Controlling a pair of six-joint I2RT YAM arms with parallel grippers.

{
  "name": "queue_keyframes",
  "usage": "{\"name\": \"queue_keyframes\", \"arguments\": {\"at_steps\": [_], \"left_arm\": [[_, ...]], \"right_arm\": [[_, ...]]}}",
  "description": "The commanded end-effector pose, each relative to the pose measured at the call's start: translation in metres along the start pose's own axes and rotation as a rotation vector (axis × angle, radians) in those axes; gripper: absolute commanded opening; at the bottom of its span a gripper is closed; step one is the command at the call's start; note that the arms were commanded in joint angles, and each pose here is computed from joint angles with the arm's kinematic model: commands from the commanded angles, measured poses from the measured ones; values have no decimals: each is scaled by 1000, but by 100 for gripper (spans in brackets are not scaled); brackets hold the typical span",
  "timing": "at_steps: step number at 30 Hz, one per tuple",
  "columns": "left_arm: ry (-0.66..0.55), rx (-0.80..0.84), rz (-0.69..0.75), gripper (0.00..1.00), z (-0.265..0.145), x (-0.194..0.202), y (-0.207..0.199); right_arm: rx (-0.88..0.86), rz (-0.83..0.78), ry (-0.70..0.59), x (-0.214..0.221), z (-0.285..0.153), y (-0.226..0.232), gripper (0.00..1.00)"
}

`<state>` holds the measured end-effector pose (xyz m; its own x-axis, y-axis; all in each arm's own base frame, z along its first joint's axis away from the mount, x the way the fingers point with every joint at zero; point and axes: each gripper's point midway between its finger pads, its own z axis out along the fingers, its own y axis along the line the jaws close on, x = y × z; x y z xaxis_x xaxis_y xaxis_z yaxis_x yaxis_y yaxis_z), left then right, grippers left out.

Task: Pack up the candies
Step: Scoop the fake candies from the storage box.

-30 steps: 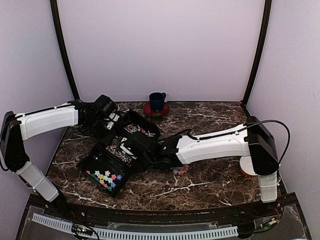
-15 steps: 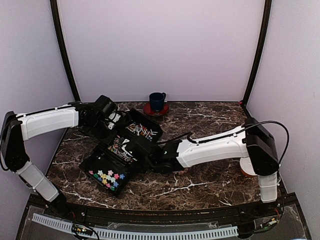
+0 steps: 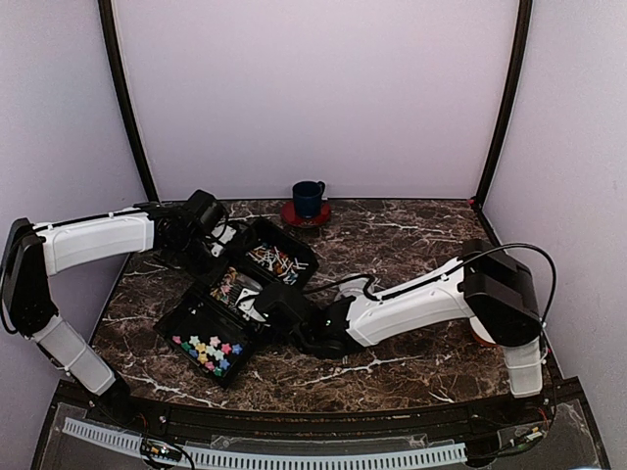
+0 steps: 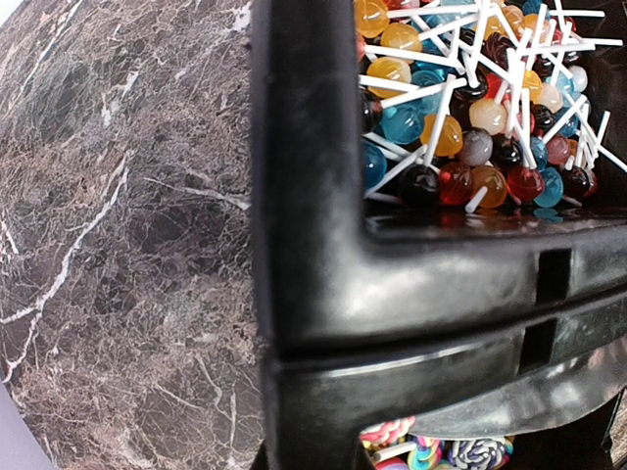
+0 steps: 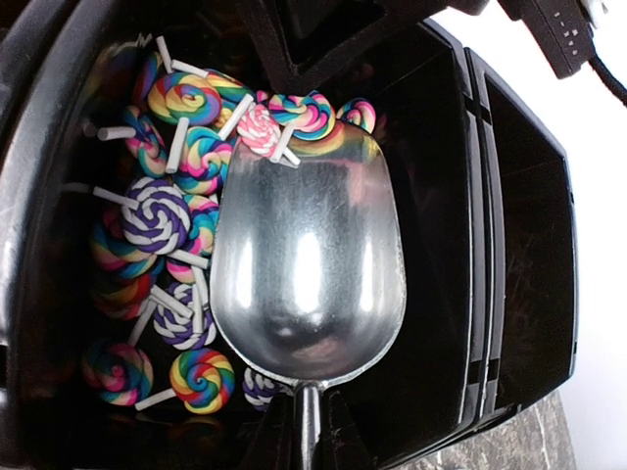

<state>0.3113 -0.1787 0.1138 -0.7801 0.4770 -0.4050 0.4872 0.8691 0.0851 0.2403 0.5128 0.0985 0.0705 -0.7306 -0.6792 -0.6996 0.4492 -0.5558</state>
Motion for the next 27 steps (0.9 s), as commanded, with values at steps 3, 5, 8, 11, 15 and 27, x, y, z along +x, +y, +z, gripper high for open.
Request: {"name": "queue_keyframes", "arguments": {"at_steps": [3,5,8,11,15,27], "left_arm": [[-265,271,5,0,-55,-55,-48],[-265,282,4,0,-55,-55,-50],[-254,283,-11,0,-52,-53,-47],[-243,302,-54,0,-49,-51,-39],[-241,285,-73,0,-47,-49,-27],[-212,157,-85,0,-36,-41,-3]], "right_arm": [[-57,-134,-55,-2,12,26,0],[-82,-161,-79,-5,9,31,0],[-105,-154,-62,-6,10,30,0],[-220,-5,-126,-19,-2,22,0],[-253,89,-146,-20,-13,9,0],[-210,128,-37,7,-24,-3,0]]}}
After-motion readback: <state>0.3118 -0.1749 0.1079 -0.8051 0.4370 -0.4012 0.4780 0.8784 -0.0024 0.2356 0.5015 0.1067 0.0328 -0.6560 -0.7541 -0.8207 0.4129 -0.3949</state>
